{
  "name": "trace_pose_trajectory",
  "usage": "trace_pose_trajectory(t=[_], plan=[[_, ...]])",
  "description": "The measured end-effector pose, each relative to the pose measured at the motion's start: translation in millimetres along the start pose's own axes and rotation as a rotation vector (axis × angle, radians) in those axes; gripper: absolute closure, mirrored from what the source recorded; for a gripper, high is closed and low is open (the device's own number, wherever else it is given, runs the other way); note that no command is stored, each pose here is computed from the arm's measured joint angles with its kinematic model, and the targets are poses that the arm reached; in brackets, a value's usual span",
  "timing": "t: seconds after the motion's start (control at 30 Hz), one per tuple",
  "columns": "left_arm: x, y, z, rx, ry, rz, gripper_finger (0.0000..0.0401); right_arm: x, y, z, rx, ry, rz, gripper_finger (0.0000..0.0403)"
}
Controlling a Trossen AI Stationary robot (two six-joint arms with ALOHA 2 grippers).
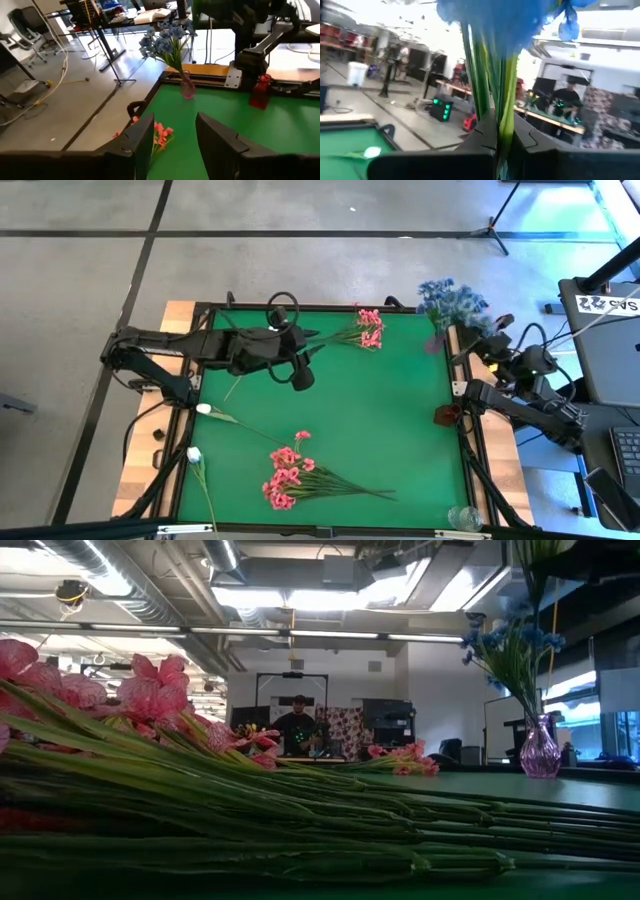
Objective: Sort flowers into vase by color
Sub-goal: Put the blue flowers into the purple vase
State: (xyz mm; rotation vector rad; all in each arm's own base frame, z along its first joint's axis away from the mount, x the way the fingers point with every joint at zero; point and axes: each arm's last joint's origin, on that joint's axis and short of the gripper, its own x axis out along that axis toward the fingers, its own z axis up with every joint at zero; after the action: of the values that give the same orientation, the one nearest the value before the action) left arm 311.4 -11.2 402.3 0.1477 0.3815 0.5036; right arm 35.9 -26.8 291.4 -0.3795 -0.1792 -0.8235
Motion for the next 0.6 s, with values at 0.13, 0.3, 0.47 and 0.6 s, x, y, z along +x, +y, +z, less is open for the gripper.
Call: trace_pose_trajectory(t=[0.13,0.3,0.47,0.6], plan=[[0,1,-8,0.045,0.070,-0.003,0.0258,6,5,-10,0.035,0.017,-0.052,0.0395],[-2,-1,-14,0.084,0.124,-0.011,0.0258,8,8,-25,0.091,-0.001,-0.213,0.0395],[-6,-7,-17,0.113,0.144,-0.036,0.0258,8,7,-31,0.068,0.054,-0.331,0.0395],[-8,-9,-20,0.140,0.176,-0.046,0.0258,8,7,-35,0.056,0.109,-0.376,0.0395]])
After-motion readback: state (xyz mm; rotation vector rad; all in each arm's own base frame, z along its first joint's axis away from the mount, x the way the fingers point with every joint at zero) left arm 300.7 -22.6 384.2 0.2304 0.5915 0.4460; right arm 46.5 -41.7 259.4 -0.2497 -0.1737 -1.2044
